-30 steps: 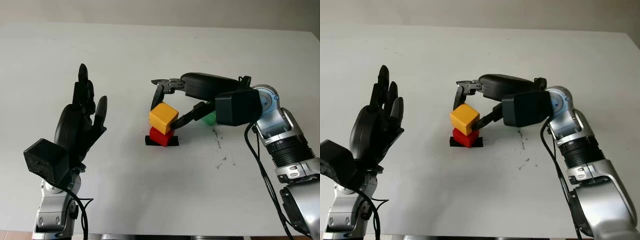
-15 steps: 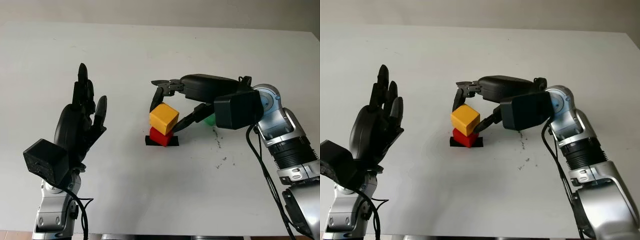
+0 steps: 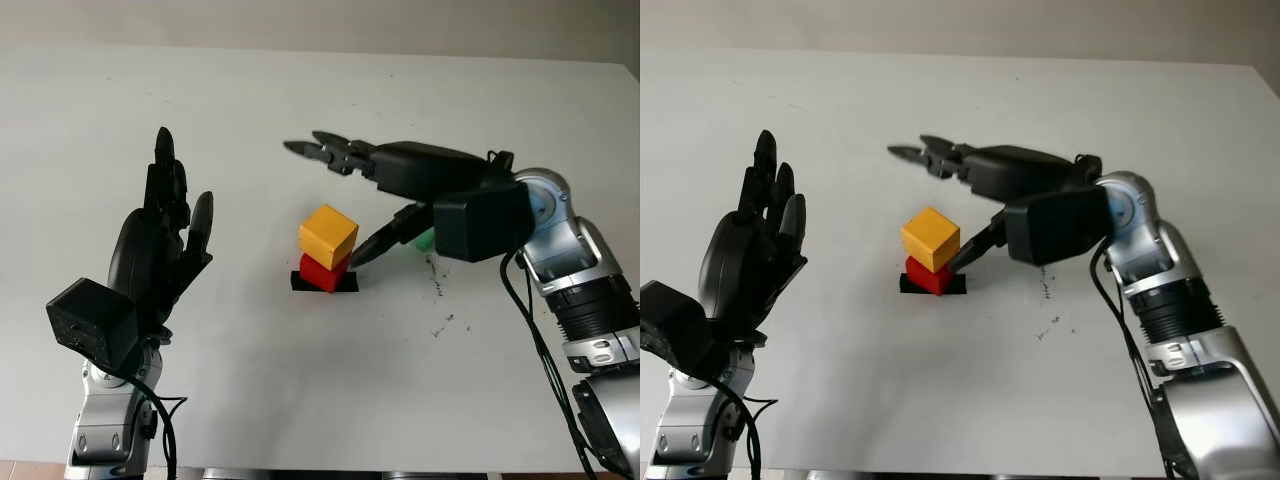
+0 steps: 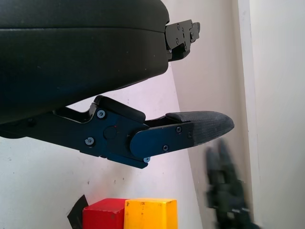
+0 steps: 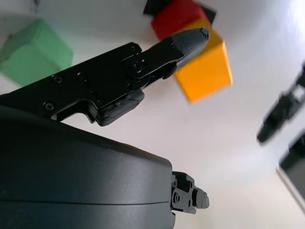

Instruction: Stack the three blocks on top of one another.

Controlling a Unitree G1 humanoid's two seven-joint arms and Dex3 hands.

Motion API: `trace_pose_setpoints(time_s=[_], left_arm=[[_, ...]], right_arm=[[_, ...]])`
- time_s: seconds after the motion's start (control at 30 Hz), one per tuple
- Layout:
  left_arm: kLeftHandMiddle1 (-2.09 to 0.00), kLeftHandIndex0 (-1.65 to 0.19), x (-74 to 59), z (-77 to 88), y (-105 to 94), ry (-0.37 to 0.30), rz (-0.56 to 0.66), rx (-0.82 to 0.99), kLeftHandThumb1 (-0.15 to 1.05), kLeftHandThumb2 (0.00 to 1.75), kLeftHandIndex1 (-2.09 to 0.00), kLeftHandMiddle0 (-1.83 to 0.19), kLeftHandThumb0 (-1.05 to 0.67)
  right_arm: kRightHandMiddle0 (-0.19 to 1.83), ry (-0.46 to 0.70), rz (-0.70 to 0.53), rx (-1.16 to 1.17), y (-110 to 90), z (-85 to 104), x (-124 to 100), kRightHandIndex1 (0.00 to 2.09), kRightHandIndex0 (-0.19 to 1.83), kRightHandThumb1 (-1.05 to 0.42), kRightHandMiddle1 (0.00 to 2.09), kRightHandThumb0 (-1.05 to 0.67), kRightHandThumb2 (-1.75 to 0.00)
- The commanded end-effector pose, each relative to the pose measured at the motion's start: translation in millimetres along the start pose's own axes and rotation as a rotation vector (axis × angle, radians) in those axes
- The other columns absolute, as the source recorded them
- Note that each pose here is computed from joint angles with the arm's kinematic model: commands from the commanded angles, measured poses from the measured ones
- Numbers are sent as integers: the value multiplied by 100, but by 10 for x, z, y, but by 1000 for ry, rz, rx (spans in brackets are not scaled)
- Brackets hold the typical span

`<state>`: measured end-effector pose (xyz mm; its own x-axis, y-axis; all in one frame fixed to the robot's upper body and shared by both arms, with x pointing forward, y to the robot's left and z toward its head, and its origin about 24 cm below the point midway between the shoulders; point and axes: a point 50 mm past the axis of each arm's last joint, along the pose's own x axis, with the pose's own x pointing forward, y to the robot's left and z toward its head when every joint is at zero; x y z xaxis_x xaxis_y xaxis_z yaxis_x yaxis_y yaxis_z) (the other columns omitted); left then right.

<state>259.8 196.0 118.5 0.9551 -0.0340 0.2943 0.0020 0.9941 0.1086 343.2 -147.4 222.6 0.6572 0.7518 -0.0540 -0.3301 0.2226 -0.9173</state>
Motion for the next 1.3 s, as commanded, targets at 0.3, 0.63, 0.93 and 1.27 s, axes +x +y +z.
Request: trace_pose_setpoints(time_s=[0.3, 0.63, 0.93, 1.27], left_arm=[[0, 19, -16, 21, 22, -19, 3, 4, 105, 56, 0, 19, -68], [0, 19, 16, 10, 30, -11, 4, 2, 105, 56, 0, 19, -68], [0, 19, 16, 30, 45, -21, 7, 2, 105, 55, 0, 19, -67], [0, 19, -6, 12, 56, -19, -13, 16, 105, 58, 0, 19, -66]], right_arm=[[-6, 102, -209, -129, -696, -15, -508, 0, -19, -87, 7, -81, -5], [6, 289, -3, -257, -456, -271, -619, 3, -17, -87, 12, -71, -5], [17, 379, 132, -438, -184, -379, -586, 6, -14, -84, 13, -62, -5], [21, 405, 242, -514, 42, -590, -588, 6, -13, -84, 10, -52, -5]])
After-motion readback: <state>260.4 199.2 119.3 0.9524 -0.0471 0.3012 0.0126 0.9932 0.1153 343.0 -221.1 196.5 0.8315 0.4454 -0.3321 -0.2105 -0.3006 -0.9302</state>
